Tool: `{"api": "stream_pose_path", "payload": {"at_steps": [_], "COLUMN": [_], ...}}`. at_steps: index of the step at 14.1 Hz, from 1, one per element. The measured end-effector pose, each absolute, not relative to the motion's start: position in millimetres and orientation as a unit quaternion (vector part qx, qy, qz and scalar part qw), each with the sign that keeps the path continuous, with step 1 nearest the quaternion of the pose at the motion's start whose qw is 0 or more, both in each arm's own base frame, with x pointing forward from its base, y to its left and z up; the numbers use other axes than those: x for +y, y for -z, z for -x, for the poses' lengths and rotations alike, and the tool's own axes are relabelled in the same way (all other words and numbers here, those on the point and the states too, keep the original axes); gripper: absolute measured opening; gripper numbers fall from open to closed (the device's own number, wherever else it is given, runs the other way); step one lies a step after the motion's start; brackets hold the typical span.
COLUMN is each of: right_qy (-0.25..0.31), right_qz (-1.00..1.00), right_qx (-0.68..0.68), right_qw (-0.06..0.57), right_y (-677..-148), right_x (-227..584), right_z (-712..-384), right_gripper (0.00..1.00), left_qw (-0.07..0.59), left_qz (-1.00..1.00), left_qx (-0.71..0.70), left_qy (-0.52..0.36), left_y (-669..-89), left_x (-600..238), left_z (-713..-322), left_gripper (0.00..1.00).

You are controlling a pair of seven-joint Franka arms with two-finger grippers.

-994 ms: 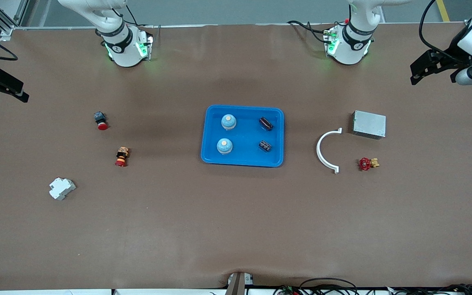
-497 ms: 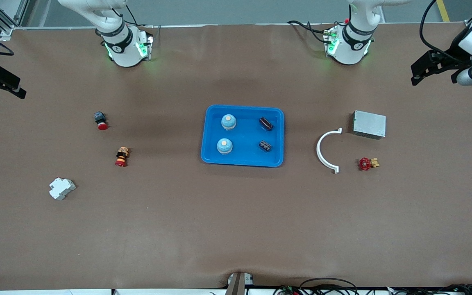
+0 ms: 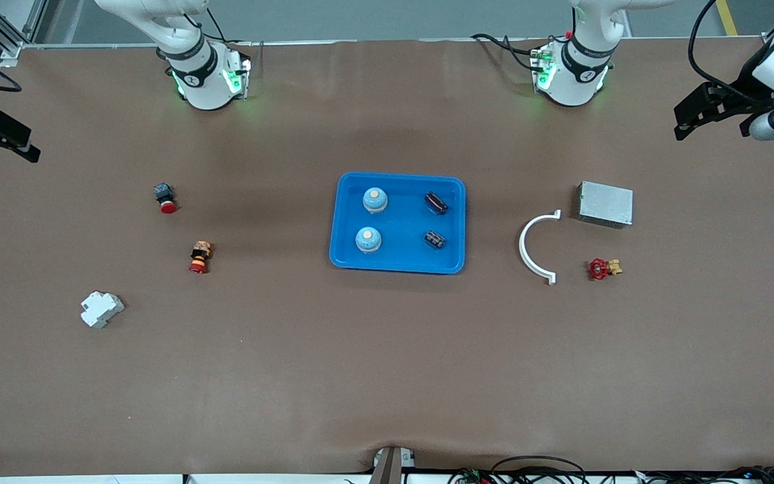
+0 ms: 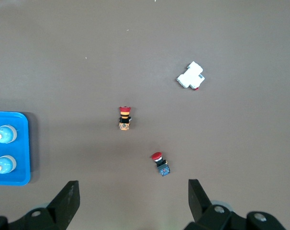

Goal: Place electrolytic capacitor and blue bell in tray

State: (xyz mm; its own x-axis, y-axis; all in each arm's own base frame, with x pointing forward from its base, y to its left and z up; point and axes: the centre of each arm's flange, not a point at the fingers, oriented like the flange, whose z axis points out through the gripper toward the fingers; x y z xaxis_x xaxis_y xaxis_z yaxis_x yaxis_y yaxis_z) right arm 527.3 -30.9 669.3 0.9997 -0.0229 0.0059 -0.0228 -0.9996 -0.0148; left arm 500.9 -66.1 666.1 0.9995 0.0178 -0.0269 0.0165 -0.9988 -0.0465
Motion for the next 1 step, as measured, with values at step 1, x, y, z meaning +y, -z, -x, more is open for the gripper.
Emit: {"api": "stream_pose_path", "payload": {"at_steps": [1], "right_qy": [0.004], "right_qz": [1.000], "right_qx": [0.010], "right_qw": [0.006], "right_y": [-669.4], "right_x": [-30.9], "right_z": [-527.4], "right_gripper": [1.00], "left_qw": [0.023], "left_qz": [1.000], "left_qx": [-0.008], "left_qy": [-0.014], "left_y": [-666.1], "left_x": [-66.2], "left_z": [-500.9], "left_gripper": [1.00]}}
